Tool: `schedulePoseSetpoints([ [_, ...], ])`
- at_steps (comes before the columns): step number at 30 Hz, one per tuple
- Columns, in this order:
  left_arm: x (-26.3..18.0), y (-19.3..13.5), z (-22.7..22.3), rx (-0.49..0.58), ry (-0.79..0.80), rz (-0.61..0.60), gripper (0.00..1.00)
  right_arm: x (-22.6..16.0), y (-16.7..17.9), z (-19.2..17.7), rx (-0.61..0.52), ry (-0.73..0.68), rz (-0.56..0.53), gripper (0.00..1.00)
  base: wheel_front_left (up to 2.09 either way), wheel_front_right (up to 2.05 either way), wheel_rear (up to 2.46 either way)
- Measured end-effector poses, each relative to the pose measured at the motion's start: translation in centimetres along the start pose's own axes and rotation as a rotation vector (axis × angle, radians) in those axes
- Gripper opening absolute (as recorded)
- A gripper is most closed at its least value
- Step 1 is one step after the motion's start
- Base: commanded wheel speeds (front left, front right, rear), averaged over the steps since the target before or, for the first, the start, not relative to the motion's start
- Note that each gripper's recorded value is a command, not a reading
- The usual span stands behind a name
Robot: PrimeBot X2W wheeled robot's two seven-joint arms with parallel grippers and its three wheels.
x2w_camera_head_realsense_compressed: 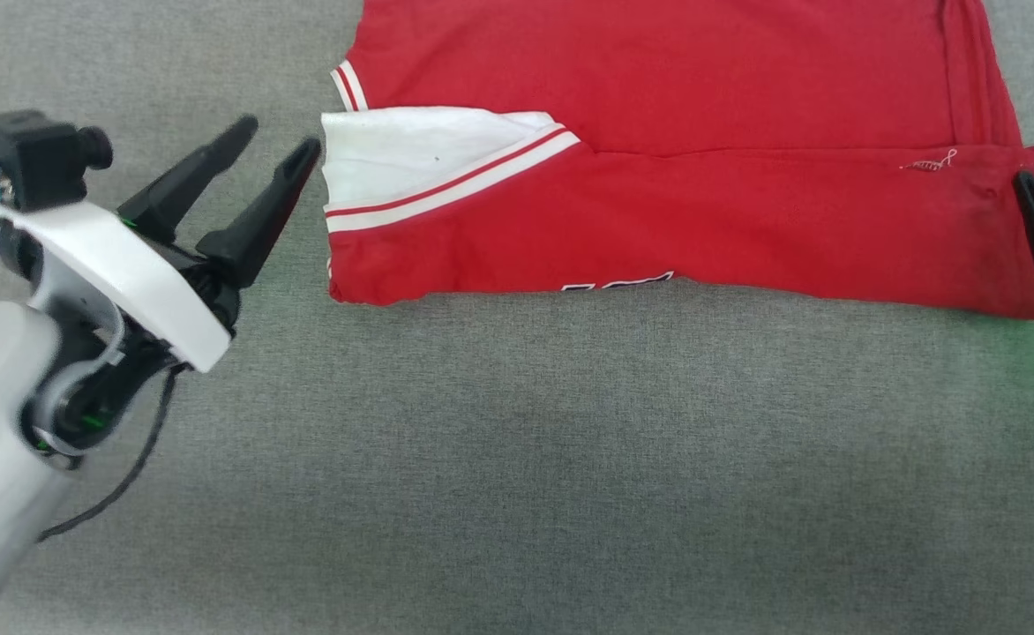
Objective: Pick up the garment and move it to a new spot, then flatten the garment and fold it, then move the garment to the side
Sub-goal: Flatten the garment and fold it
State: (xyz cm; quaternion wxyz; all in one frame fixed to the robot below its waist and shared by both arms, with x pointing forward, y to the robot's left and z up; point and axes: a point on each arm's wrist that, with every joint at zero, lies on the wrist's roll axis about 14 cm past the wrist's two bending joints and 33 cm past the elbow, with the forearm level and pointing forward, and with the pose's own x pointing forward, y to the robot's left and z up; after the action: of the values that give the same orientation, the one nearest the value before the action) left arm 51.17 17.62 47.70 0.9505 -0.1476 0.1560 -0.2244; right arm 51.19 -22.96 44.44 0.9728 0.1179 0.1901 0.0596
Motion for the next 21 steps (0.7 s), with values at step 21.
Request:
schedulePoseSetpoints([
  [21,0.0,1.2,-11.4,-0.07,0.81,0.06,1.0,-0.9,-1.1,-0.2,0.004,-0.014,-0.033,1.0,0.0,0.0,0.0],
])
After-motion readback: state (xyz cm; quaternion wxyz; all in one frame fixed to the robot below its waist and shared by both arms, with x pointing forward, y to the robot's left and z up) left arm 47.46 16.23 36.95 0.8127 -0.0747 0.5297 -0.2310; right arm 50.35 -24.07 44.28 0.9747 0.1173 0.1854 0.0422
